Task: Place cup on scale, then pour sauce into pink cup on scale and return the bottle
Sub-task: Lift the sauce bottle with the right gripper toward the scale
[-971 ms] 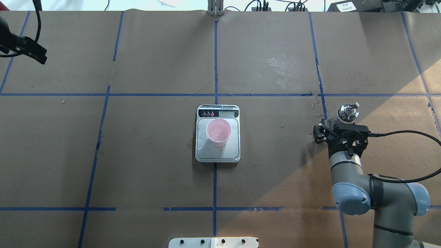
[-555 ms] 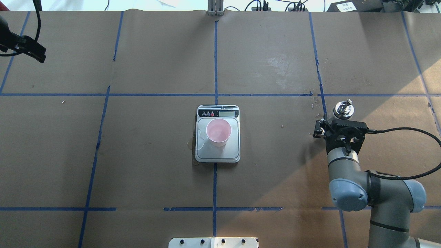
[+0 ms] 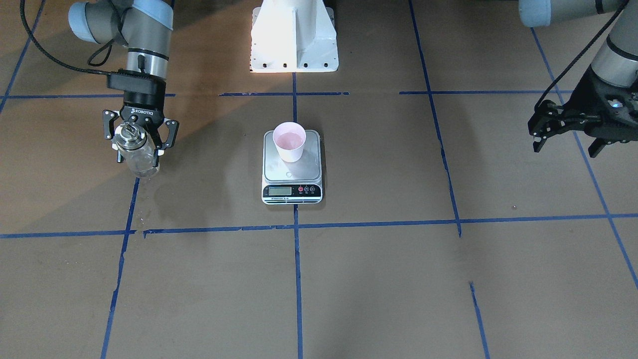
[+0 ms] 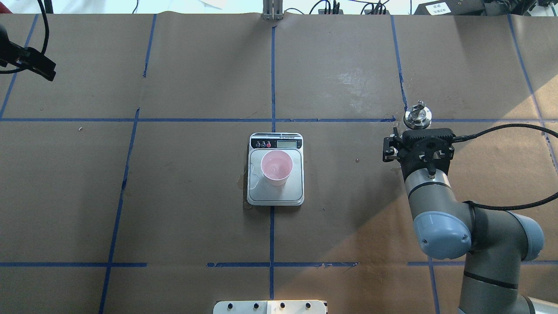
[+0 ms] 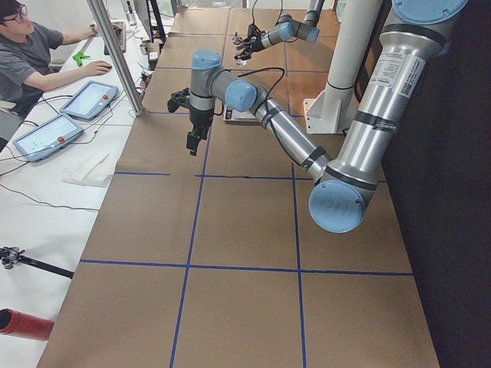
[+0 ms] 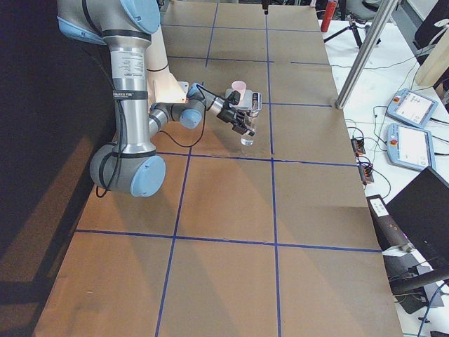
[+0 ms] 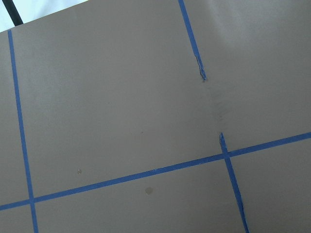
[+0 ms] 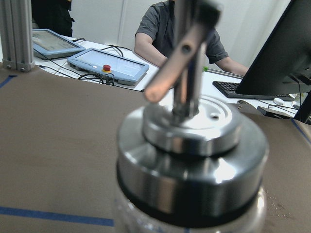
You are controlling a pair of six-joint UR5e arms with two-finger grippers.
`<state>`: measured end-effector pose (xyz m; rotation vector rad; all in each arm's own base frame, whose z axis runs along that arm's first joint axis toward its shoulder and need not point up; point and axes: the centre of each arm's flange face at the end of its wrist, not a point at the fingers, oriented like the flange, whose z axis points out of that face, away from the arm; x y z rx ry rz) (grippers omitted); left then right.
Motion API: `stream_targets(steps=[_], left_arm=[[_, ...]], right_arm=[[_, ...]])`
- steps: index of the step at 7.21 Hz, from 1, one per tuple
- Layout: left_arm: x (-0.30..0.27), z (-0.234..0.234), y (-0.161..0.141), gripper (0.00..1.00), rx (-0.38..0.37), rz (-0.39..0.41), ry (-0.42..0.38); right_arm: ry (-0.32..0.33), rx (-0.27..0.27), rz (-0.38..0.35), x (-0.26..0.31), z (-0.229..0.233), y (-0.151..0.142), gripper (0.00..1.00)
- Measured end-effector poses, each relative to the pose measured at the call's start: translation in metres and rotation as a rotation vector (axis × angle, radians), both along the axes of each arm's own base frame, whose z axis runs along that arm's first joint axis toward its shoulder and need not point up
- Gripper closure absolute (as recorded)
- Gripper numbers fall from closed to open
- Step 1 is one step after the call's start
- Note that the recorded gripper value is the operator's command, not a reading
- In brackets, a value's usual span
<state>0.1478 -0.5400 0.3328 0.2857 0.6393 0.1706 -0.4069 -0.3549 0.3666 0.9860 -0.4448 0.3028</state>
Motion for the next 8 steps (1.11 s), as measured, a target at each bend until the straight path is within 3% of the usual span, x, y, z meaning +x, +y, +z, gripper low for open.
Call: stream_targets(steps=[2, 6, 8], left_arm=[[-0.003, 0.023, 0.006, 0.0, 0.023, 0.011, 0.002], [-0.062, 0.104, -0.012, 0.0, 0.138, 0.177, -0.103], [-0.099, 0.135, -0.022, 0.0, 0.154, 0.218, -0.144]], right_arm=[[0.139, 0.049, -0.082, -0.011, -0.022, 0.002, 1.0], [0.572, 0.291, -0.195, -0.051, -0.072, 0.034, 1.0], [0.834, 0.352, -0.217, -0.07, -0.076, 0.042, 1.0]])
